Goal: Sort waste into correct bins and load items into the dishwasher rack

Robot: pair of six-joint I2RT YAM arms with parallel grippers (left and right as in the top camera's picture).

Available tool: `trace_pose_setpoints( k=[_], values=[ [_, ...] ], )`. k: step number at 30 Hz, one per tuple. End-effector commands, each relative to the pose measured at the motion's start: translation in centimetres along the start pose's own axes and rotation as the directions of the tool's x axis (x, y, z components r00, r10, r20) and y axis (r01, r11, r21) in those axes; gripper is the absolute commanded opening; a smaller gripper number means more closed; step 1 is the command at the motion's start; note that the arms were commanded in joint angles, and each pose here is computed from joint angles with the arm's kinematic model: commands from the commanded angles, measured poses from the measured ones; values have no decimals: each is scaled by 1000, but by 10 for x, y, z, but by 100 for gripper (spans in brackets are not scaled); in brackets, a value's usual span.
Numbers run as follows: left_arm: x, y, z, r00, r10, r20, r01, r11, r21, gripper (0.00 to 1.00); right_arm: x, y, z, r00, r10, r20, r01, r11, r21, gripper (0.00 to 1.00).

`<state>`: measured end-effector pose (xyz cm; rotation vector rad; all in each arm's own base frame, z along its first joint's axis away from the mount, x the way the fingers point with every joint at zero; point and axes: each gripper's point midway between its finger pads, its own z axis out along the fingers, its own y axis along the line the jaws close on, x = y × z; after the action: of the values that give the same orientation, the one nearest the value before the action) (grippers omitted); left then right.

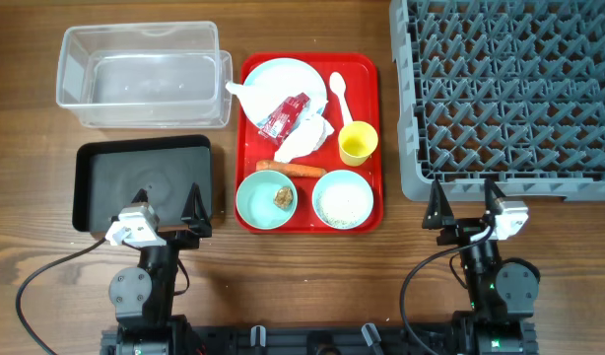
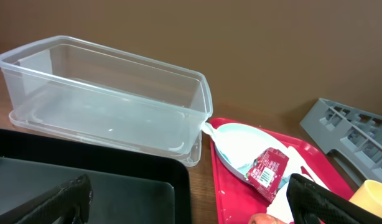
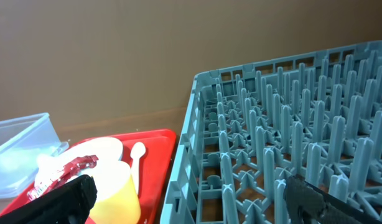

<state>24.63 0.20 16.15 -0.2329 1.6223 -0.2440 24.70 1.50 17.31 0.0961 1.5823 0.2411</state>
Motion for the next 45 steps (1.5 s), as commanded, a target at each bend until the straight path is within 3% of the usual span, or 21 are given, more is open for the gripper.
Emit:
trace_pose_setpoints(
  k=[1, 5, 10, 14, 18, 24, 29, 34, 40, 42, 45],
  values=[
    [-12, -7, -1, 998, 17, 53, -19, 999, 38, 100, -4, 2, 0, 999, 50, 16, -50, 999, -7, 100],
    [-36, -20, -5, 991, 24, 134, -36, 996, 87, 100, -22, 10, -1, 995, 43, 89, -38, 998, -52, 100],
    [-78, -34, -16, 987, 51, 150, -65, 994, 91, 100, -90, 29, -17, 959, -4, 284, 34, 994, -100, 100],
    [-139, -56, -23, 987, 79, 143, -94, 991, 97, 100, -161, 51, -38, 919, -61, 391, 117, 986, -122, 100],
    [-180, -73, -18, 993, 78, 85, -88, 989, 119, 100, -206, 68, -37, 923, -86, 375, 152, 977, -150, 100],
    [-210, -91, 8, 985, 56, -161, -37, 992, 122, 100, -251, 106, -4, 974, -81, 213, 148, 937, -316, 100],
    [-201, -86, 33, 899, 5, -438, 13, 999, 40, 100, -249, 112, 44, 994, -63, -91, 28, 937, -349, 100],
    [-163, -74, 53, 736, -65, -674, 38, 998, -55, 100, -215, 101, 93, 920, -20, -391, -98, 955, -281, 100],
    [-97, -79, 71, 532, -69, -844, 27, 998, -64, 100, -163, 112, 133, 810, 30, -585, -276, 900, -337, 100],
    [-81, -89, 80, 495, -38, -868, 19, 999, -33, 100, -146, 117, 141, 752, 77, -654, -376, 866, -331, 100],
    [-68, -93, 100, 495, -14, -869, -3, 1000, -17, 100, -130, 122, 147, 720, 57, -691, -413, 835, -362, 100]
  ],
)
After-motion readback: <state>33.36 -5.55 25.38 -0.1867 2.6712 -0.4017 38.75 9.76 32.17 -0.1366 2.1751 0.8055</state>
